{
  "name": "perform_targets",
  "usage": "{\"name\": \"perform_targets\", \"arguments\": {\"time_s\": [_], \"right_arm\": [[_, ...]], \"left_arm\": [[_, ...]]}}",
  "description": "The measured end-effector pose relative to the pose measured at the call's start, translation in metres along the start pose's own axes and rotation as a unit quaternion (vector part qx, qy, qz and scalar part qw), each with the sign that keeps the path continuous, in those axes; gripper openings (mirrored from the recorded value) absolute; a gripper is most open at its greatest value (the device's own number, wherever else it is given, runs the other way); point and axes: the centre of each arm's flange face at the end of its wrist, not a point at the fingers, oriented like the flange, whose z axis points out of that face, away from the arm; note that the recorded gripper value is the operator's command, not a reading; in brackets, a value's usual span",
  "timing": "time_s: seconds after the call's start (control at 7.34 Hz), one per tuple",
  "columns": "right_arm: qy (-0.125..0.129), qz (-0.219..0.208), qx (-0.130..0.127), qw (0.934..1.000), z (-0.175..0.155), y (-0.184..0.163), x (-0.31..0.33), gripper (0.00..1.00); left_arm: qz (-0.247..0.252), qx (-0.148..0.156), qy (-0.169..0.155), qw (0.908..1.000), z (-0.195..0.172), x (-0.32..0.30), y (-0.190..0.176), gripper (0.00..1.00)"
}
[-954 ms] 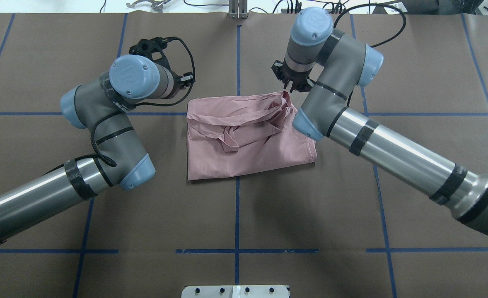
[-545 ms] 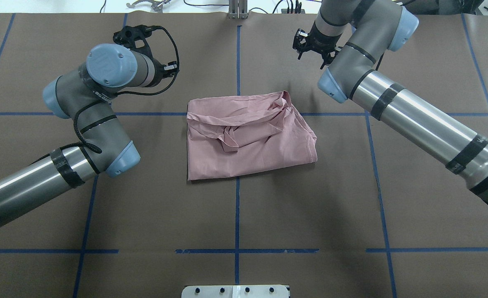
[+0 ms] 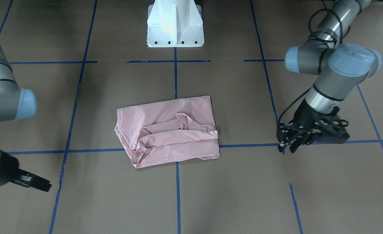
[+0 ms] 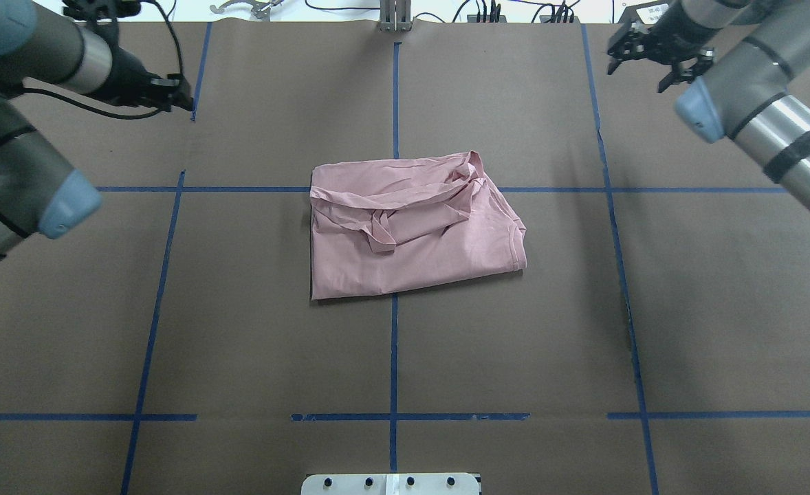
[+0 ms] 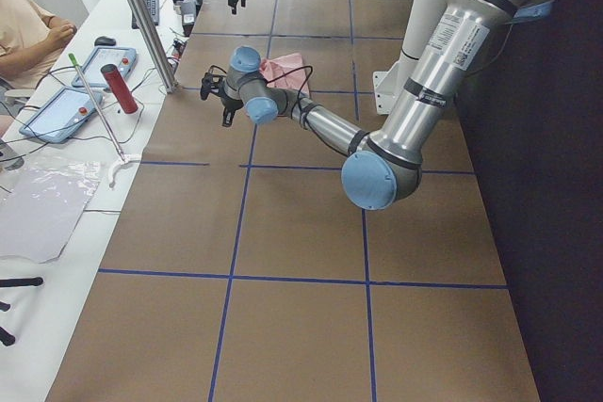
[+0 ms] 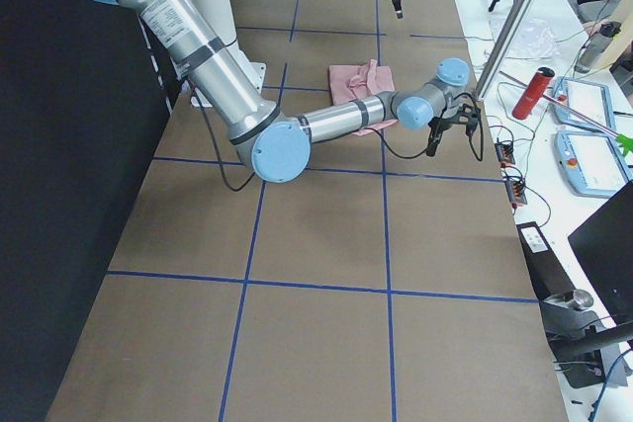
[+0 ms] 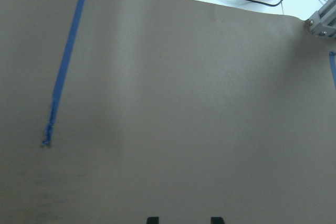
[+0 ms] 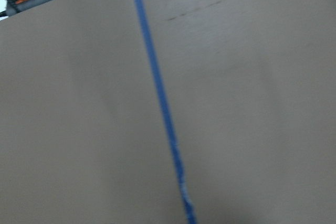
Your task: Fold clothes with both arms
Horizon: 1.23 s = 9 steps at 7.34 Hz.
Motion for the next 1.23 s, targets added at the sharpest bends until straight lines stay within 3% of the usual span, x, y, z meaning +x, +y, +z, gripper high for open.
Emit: {"name": "perform_targets", "arguments": {"time_s": [0.27, 0.68, 0.82, 0.95, 1.23], "right_arm": [[-0.004, -0.067, 0.001, 0.9978, -0.038, -0.006, 0.141, 1.00], [0.012, -0.134, -0.003, 0.9909, -0.065, 0.055, 0.298, 1.00], [0.020, -0.147, -0.013, 0.9888, -0.075, 0.069, 0.325, 1.00], [0.029, -0.162, -0.029, 0.9860, -0.089, 0.078, 0.343, 1.00], [0.041, -0.177, -0.058, 0.9816, -0.119, 0.107, 0.355, 1.00]], "left_arm": [[0.076, -0.018, -0.004, 0.9969, -0.069, -0.121, 0.014, 0.46], [0.157, -0.046, -0.056, 0.9849, -0.177, -0.270, 0.014, 0.54], [0.166, -0.065, -0.071, 0.9814, -0.198, -0.302, 0.019, 0.73], [0.156, -0.089, -0.076, 0.9808, -0.201, -0.329, 0.038, 1.00], [0.119, -0.125, -0.072, 0.9824, -0.198, -0.362, 0.086, 1.00]]}}
